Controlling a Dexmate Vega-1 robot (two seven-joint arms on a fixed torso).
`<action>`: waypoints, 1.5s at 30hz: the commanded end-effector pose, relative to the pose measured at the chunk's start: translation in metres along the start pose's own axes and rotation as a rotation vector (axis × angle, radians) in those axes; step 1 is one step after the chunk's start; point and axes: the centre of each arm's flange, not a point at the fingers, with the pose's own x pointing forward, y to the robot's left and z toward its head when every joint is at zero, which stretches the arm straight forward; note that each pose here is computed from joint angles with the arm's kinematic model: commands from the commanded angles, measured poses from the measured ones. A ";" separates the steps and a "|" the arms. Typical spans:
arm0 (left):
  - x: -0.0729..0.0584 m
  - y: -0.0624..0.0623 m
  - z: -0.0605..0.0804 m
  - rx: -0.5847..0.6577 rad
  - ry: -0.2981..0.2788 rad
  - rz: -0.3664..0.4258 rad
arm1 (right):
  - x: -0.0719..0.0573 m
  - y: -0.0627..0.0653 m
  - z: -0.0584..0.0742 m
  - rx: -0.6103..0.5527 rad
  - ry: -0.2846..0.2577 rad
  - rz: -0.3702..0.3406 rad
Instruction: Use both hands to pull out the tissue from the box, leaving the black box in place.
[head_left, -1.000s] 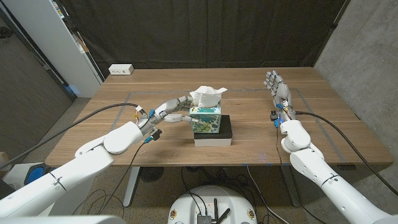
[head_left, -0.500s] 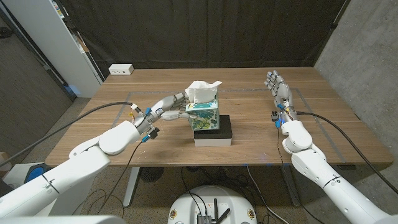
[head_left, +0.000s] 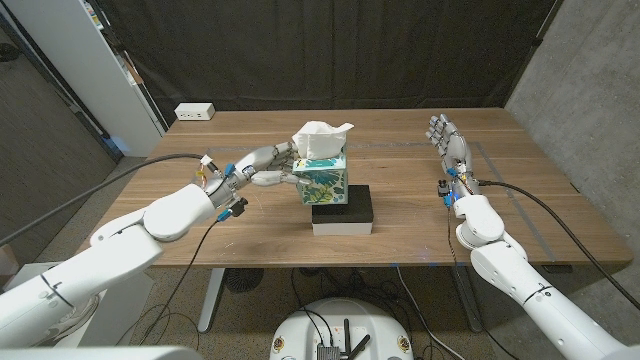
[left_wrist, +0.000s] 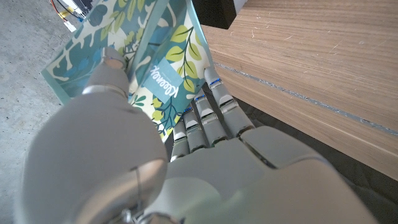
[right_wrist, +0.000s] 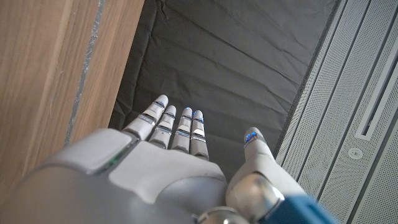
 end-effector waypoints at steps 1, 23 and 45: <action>-0.004 0.005 0.007 0.002 0.015 -0.019 | -0.003 -0.001 0.000 0.002 0.006 0.002; -0.009 0.007 0.002 -0.008 0.027 -0.009 | -0.025 -0.003 0.000 0.015 0.028 -0.016; -0.004 0.012 -0.003 -0.014 0.022 -0.012 | -0.052 -0.002 0.005 0.002 0.028 -0.038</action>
